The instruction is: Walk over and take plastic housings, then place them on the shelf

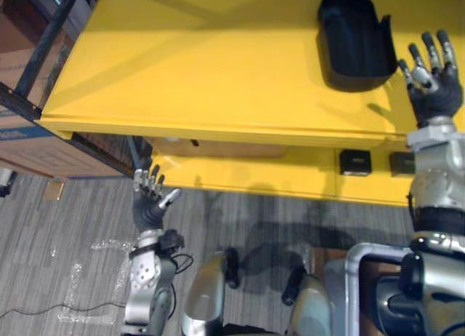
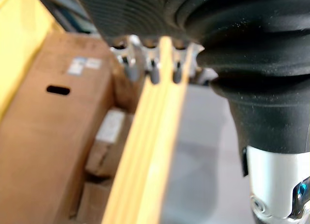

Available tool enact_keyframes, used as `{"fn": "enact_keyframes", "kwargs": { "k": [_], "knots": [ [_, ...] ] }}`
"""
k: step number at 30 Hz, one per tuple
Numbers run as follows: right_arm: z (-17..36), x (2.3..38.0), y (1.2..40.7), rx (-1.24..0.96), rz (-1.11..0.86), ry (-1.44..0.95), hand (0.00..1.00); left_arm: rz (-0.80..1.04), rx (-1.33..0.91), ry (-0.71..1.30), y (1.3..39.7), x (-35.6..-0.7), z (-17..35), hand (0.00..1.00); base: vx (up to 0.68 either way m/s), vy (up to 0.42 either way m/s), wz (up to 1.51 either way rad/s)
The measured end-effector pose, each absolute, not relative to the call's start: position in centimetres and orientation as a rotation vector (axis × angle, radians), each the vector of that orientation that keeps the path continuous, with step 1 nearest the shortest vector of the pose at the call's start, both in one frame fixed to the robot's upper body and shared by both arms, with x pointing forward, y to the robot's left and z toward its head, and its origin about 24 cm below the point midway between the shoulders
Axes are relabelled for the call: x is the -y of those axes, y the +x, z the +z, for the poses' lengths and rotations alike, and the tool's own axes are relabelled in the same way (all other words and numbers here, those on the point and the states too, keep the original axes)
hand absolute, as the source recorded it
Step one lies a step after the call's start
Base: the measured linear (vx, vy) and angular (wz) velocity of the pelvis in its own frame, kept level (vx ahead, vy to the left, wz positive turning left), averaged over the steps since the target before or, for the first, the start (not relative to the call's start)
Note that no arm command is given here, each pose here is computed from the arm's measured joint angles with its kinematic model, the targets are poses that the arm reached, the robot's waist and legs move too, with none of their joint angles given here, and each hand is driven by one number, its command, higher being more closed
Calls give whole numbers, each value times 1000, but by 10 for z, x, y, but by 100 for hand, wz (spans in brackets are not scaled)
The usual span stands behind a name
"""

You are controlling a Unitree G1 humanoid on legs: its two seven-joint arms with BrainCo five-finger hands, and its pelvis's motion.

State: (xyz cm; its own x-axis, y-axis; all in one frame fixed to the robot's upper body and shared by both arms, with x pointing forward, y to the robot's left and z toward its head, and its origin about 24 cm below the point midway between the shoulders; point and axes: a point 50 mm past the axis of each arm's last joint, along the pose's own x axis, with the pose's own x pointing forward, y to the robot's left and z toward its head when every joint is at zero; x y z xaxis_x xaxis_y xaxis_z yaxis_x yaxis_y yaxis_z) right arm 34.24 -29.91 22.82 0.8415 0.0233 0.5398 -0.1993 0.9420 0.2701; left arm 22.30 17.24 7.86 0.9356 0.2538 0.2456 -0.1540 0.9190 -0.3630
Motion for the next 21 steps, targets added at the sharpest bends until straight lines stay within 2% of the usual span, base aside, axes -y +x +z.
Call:
{"fn": "enact_keyframes", "kwargs": {
  "k": [5, 11, 14, 21],
  "knots": [
    [222, 301, 345, 528, 87, 324, 0, 211, 298, -348, 223, -172, 80, 0, 0, 0, 0],
    [226, 310, 348, 538, -90, 339, 0, 211, 293, -353, 223, -170, 79, 0, 0, 0, 0],
    [244, 315, 341, 679, -144, 354, 0, 217, 289, -367, 223, -168, 78, 0, 37, 1, 2],
    [279, 321, 315, 967, -91, 371, 0, 199, 295, -414, 220, -164, 81, 0, 33, -24, 1]
  ]
}}
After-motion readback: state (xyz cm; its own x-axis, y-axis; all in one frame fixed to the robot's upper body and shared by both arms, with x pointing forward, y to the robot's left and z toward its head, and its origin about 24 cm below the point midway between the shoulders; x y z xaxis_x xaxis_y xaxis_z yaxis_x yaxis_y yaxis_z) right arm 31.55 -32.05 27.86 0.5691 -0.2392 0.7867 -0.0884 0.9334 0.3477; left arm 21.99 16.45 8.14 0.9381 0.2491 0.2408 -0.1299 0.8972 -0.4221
